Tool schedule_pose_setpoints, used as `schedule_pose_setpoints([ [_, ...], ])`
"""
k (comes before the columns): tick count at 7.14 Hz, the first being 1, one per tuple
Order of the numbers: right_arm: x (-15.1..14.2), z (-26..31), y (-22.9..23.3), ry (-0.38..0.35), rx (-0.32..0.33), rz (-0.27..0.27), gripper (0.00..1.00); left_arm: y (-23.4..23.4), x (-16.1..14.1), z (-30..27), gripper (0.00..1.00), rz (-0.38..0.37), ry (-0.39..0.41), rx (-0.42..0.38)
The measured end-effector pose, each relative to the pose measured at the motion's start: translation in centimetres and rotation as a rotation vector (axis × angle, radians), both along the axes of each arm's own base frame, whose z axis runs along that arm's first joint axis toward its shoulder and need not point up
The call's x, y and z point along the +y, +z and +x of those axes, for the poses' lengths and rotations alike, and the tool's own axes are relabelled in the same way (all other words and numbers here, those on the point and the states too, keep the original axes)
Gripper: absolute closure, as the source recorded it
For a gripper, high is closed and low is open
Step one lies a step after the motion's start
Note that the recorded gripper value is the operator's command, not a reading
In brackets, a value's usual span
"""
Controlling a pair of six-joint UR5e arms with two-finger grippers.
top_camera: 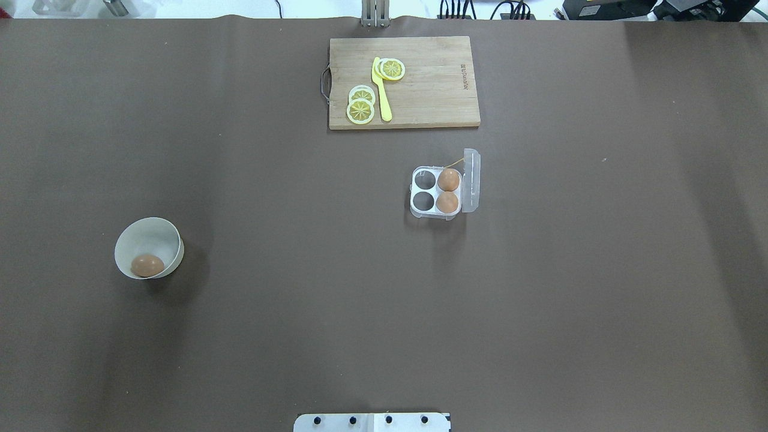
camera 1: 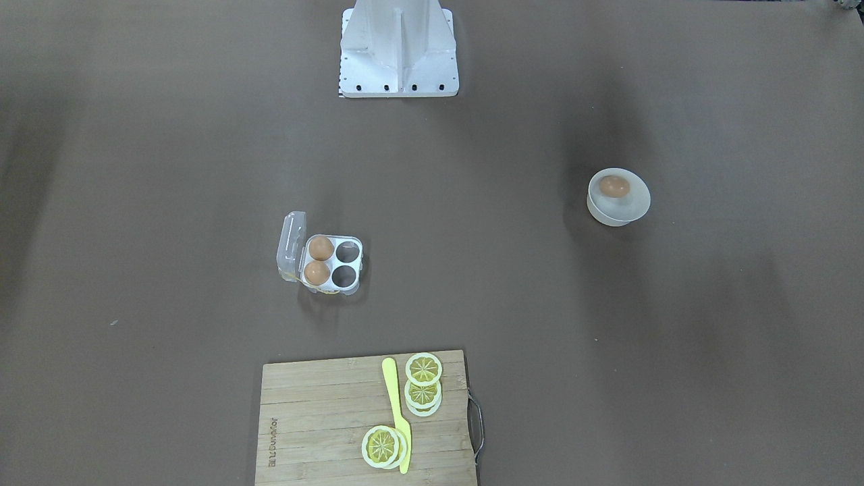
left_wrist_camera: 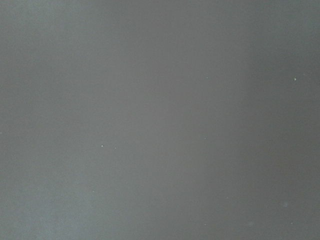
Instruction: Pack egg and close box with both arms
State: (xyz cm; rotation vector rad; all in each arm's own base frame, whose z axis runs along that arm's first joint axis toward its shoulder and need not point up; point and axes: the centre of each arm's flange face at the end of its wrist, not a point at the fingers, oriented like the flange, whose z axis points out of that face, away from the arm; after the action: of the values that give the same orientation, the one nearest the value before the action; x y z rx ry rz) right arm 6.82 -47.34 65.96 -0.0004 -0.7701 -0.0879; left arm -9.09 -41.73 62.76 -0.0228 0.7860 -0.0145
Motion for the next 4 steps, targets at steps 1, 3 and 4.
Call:
schedule_pose_setpoints([
  [1,-0.02,0.01,-0.03,0.000,0.000,0.001,0.00,-0.04,0.08,-0.04,0.02,0.002,-0.001,0.001],
  [3,-0.07,0.02,-0.14,0.000,0.001,0.003,0.00,-0.18,0.33,-0.19,0.02,0.007,-0.006,0.005],
  [4,-0.10,0.02,-0.22,0.000,0.000,0.005,0.00,-0.20,0.49,-0.22,0.02,0.006,-0.008,0.004],
])
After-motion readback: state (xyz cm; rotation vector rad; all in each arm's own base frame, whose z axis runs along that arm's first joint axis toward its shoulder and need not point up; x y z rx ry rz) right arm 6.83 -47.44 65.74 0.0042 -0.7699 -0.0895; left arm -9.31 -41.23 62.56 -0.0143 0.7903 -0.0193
